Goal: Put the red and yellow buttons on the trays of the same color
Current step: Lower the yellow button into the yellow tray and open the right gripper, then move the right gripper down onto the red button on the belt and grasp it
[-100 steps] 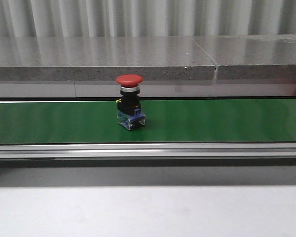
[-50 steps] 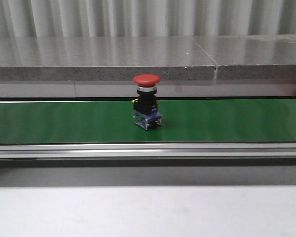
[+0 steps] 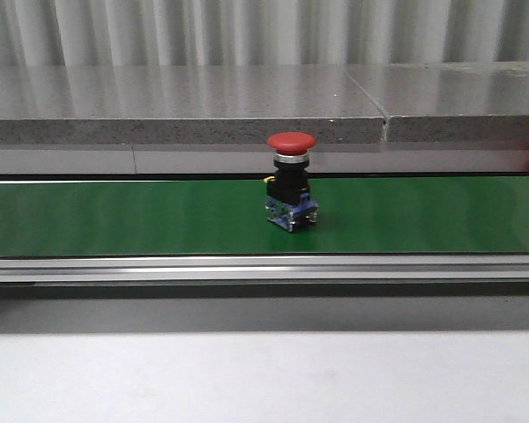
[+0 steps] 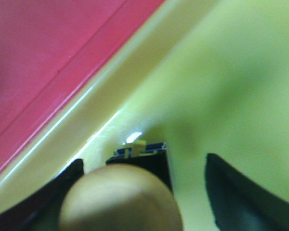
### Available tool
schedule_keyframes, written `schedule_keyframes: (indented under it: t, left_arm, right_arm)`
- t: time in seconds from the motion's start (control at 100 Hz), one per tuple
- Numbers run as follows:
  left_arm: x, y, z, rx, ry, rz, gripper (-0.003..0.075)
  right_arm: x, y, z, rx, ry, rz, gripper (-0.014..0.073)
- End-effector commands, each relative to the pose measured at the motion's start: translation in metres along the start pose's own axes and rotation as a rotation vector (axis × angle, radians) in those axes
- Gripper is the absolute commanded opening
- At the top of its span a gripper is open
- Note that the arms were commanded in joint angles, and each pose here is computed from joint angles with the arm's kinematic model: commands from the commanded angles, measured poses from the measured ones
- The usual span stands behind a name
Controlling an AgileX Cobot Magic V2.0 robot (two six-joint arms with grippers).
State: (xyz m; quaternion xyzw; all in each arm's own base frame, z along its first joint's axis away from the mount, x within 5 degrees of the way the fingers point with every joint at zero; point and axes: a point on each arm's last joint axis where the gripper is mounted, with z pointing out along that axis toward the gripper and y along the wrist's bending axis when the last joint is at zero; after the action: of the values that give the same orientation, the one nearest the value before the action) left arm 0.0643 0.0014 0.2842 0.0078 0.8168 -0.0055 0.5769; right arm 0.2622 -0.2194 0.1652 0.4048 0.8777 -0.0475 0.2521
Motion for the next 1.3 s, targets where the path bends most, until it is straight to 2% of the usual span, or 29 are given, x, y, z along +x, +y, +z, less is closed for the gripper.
schedule_keyframes:
  t: [0.0, 0.24, 0.37, 0.45, 0.54, 0.66, 0.74, 0.94, 1.08, 1.29]
  left_arm:
    - [-0.014, -0.002, -0.003, 0.023, -0.085, -0.006, -0.0021]
    - [-0.014, -0.002, -0.003, 0.023, -0.085, -0.006, -0.0021]
    - [-0.014, -0.002, -0.003, 0.023, -0.085, -0.006, -0.0021]
    - [-0.014, -0.002, -0.003, 0.023, -0.085, -0.006, -0.0021]
    - [-0.014, -0.002, -0.003, 0.023, -0.085, -0.006, -0.0021]
    - [-0.014, -0.002, -0.003, 0.023, -0.085, -0.006, -0.0021]
    - [-0.014, -0.002, -0.003, 0.023, -0.085, -0.006, -0.0021]
    - [-0.014, -0.002, -0.003, 0.023, -0.085, -0.006, -0.0021]
    - [-0.014, -0.002, -0.003, 0.023, -0.085, -0.006, -0.0021]
    - [-0.014, -0.002, -0.003, 0.023, -0.085, -0.006, -0.0021]
  right_arm:
    - [-0.017, 0.001, -0.023, -0.008, -0.12, -0.017, 0.0597]
    - [-0.033, 0.005, -0.065, -0.03, -0.3, -0.02, 0.0594]
    - [-0.037, 0.011, -0.092, -0.067, -0.375, 0.015, 0.0594]
    - [-0.037, 0.019, -0.113, -0.099, -0.43, 0.009, 0.0594]
    - [-0.033, 0.036, -0.14, -0.147, -0.499, -0.052, 0.0594]
    - [-0.018, 0.069, -0.174, -0.233, -0.547, -0.214, 0.0594]
    - [0.0, 0.096, -0.191, -0.301, -0.543, -0.381, 0.0594]
    - [0.054, 0.149, -0.204, -0.439, -0.385, -0.816, 0.0594]
    - [0.082, 0.165, -0.207, -0.502, -0.263, -0.932, 0.0594]
    - [0.113, 0.174, -0.212, -0.549, -0.12, -1.132, 0.0594]
